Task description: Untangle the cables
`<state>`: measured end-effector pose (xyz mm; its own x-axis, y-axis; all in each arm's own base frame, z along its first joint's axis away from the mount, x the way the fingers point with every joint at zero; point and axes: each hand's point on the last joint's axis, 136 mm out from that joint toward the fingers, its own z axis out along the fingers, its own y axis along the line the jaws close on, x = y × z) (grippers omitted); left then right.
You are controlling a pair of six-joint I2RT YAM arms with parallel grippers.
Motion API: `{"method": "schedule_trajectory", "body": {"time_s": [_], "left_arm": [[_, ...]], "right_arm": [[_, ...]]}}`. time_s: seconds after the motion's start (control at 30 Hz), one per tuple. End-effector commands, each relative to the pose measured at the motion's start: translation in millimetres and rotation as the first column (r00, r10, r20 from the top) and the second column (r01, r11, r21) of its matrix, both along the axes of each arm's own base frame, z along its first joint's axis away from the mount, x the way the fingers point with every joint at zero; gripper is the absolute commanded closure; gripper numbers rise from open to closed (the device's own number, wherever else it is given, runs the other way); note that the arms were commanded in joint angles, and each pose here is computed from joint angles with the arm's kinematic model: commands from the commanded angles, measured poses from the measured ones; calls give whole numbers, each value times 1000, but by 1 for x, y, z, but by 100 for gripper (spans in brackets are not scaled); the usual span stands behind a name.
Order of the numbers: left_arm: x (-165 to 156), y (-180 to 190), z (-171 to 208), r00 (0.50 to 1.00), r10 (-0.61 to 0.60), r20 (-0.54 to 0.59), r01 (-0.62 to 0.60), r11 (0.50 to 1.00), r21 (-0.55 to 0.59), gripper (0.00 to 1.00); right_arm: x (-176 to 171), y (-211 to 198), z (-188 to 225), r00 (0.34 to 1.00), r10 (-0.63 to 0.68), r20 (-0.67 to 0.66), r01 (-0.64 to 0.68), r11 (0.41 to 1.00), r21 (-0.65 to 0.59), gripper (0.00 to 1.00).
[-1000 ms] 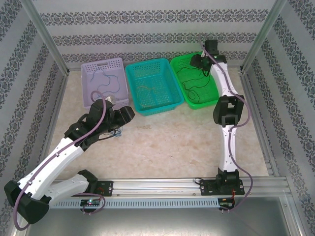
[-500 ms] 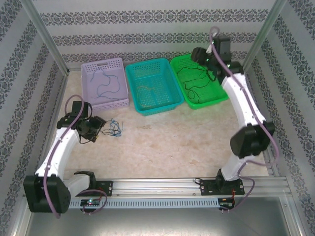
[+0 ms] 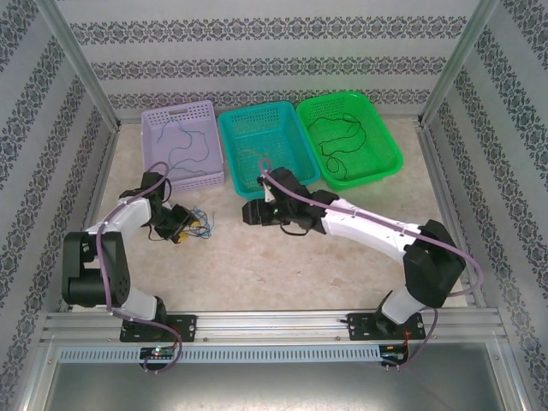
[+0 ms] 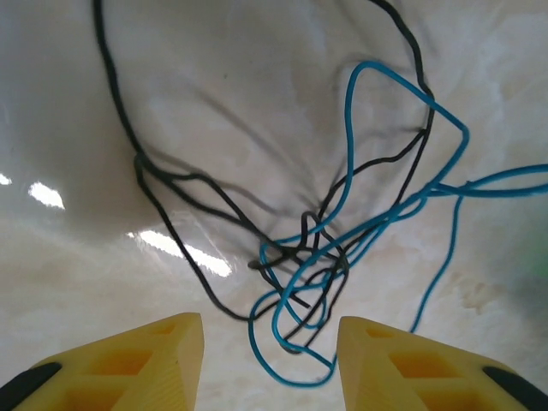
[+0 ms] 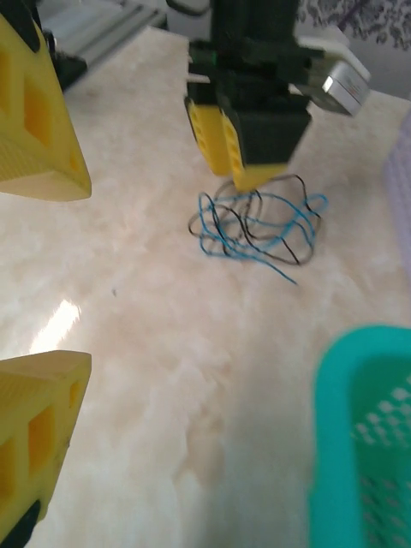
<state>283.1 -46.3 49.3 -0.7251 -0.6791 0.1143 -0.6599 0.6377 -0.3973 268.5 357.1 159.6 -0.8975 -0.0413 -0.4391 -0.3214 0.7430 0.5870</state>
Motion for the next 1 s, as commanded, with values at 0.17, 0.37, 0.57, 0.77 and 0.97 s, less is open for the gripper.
{"method": "schedule_trajectory", "body": {"time_s": [0.17,0.37,0.57,0.77,0.97], "left_arm": [[19,-1,-11,988,-129,90,123,990,71,68],[11,-28,-15,977,-168,131,166,986,27,100],[-11,-77,11,959,-185,216,191,981,-7,100],[-29,-111,10,955,-185,230,195,981,-20,100],[-28,-125,11,951,-206,232,215,976,-17,100]], "right_arm": [[2,15,-12,995,-68,-78,75,993,88,51],[0,14,-31,983,-119,-143,137,983,121,51],[-5,5,-49,957,-184,-226,219,966,139,45],[-15,2,-70,924,-210,-319,258,959,118,44],[-24,0,-95,883,-234,-406,298,949,100,47]]}}
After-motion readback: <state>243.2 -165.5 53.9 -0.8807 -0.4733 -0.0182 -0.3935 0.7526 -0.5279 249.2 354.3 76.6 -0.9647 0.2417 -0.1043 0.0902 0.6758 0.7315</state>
